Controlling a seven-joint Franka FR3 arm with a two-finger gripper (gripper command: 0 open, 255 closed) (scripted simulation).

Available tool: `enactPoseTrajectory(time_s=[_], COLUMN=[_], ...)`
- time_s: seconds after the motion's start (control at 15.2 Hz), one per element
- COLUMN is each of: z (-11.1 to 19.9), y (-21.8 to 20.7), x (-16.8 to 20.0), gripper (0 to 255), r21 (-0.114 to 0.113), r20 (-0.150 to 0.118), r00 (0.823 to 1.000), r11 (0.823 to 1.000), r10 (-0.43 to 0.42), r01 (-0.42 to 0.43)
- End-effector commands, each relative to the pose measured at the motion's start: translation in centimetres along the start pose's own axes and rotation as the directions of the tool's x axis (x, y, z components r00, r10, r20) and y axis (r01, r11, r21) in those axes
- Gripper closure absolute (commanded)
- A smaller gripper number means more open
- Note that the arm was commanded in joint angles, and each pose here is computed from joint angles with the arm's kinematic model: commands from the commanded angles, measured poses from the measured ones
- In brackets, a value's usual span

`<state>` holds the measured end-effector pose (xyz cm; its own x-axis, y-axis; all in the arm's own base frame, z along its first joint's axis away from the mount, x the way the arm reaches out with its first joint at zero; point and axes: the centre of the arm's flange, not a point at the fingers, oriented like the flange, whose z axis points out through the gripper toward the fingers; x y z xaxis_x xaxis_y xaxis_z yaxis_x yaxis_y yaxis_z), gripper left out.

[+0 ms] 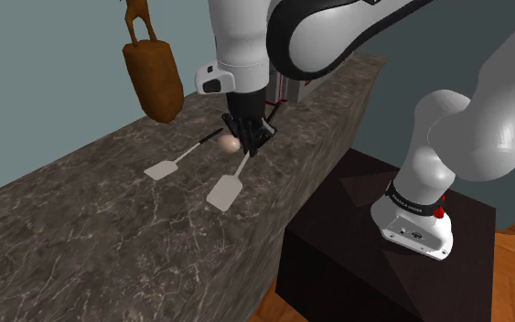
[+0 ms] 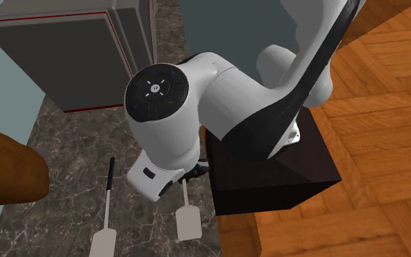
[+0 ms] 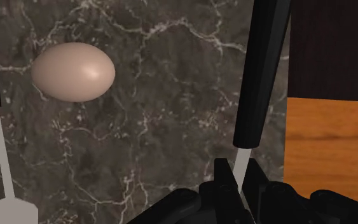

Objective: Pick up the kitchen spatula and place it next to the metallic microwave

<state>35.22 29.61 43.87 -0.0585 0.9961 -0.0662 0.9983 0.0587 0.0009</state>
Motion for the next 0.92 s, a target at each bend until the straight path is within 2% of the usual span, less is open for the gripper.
enactPoseTrajectory(time_s=[0.0, 0.86], z=[-1.1, -7.9], y=[0.0, 0.0], x=[0.0, -0.4], gripper=[255, 255], r21=[0.000, 0.000], r20=[0.000, 0.000], r00=[1.000, 1.000], r11=[1.000, 1.000], r10=[0.000, 0.000], r01=[0.000, 0.000])
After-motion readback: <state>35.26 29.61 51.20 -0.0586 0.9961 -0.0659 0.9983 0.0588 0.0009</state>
